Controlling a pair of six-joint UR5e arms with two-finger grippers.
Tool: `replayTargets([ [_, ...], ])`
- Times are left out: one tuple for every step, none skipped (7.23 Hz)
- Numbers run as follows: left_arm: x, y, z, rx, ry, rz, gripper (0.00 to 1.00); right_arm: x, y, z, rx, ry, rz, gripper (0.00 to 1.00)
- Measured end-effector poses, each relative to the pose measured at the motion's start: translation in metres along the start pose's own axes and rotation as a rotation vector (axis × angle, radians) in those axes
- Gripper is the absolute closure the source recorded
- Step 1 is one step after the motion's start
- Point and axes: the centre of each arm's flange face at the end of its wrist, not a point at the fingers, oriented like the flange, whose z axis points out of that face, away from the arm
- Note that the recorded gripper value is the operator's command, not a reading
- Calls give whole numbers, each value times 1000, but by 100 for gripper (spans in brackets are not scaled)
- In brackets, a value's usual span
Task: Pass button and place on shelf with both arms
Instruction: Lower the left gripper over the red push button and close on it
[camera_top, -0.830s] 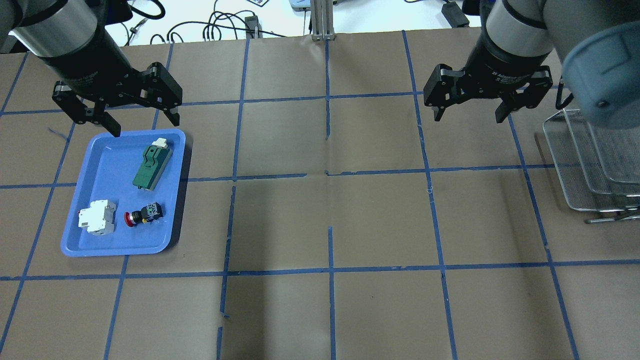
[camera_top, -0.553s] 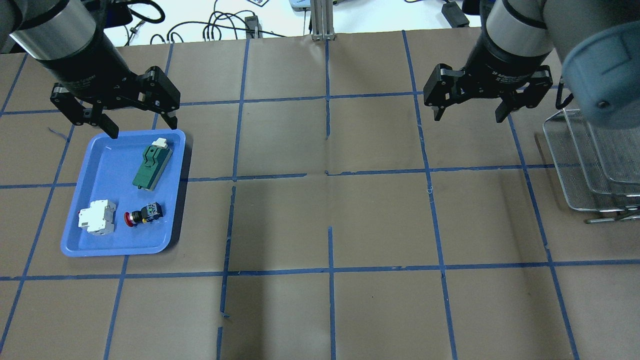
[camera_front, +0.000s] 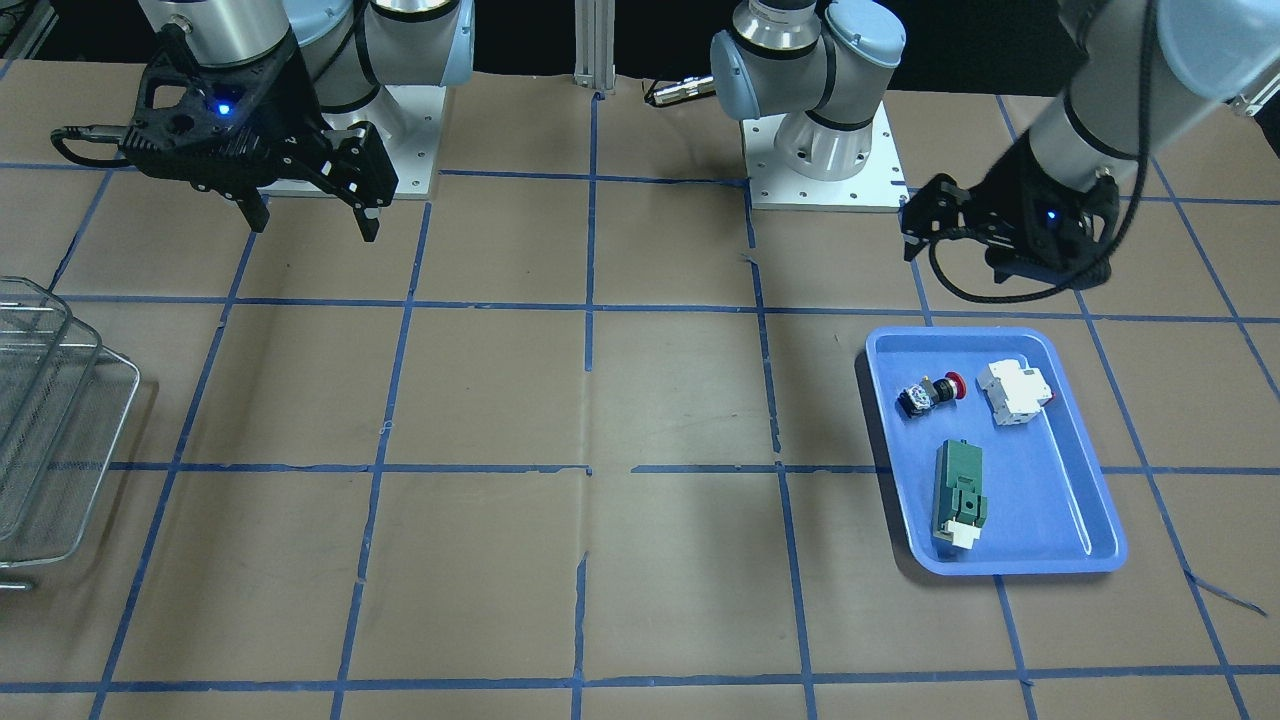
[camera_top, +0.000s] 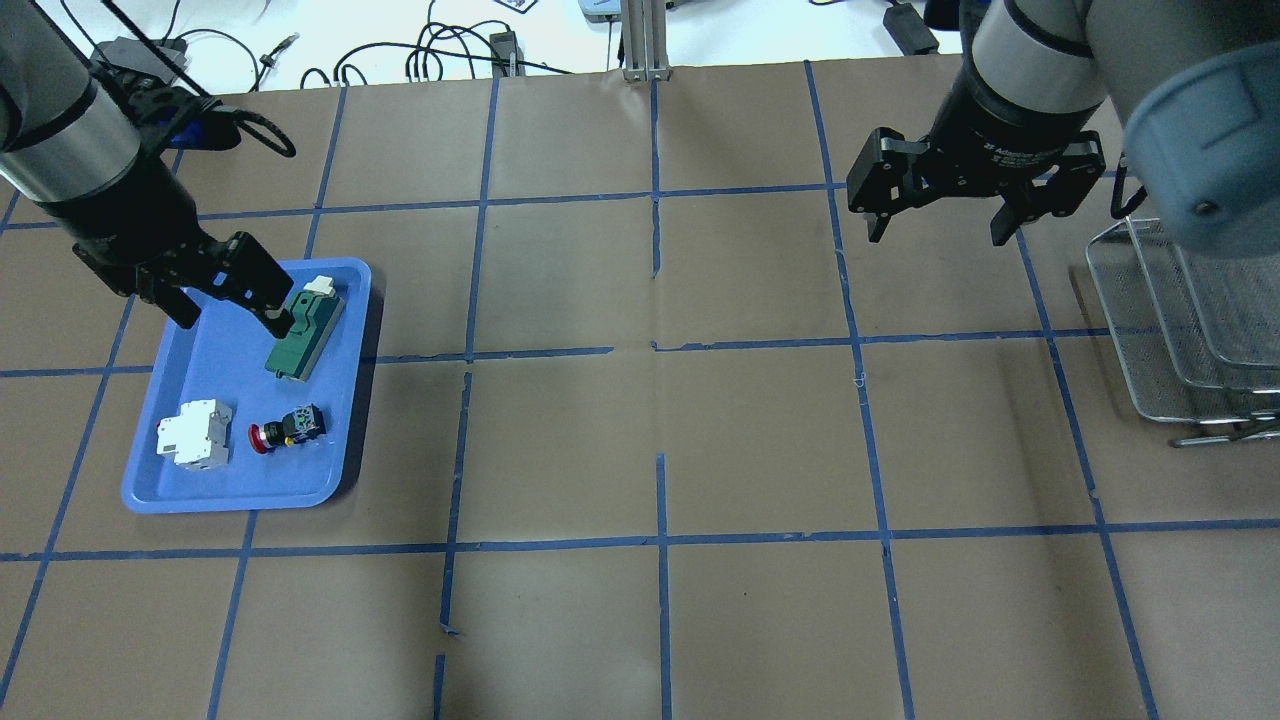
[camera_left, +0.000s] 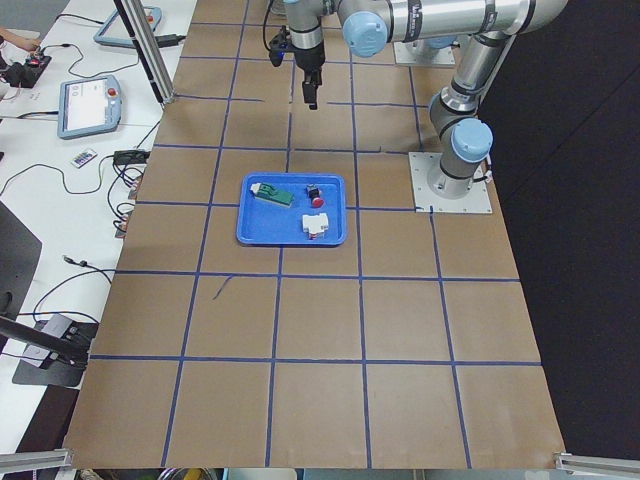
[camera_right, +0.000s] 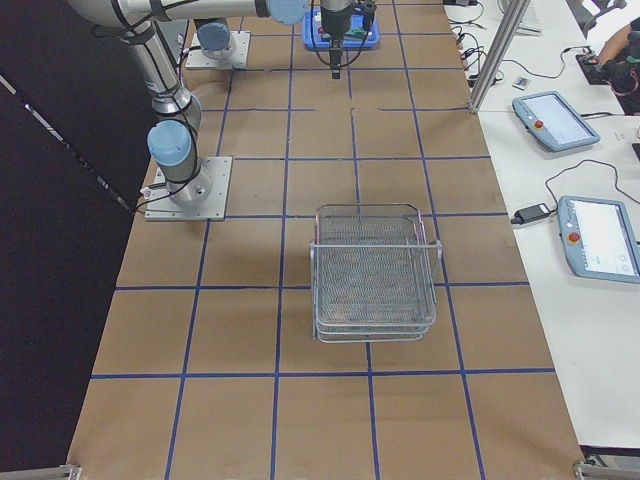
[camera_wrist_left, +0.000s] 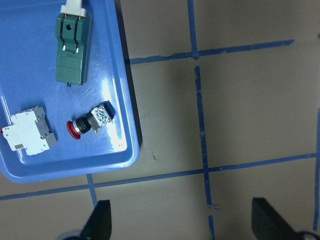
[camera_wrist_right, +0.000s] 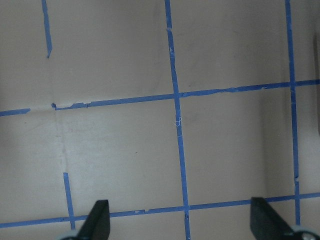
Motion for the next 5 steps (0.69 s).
replayTargets([
  [-36,5,25,10,7,93,0,0,0,0,-1,0,0,0],
  [-65,12,54,27,2,215,0,0,0,0,-1,0,0,0],
  [-89,19,88,50,-30,354,0,0,0,0,0,0,0,0],
  [-102,23,122,70,-84,521,0,0,0,0,0,0,0,0],
  [-106,25,150,81,-134,693,0,0,0,0,0,0,0,0],
])
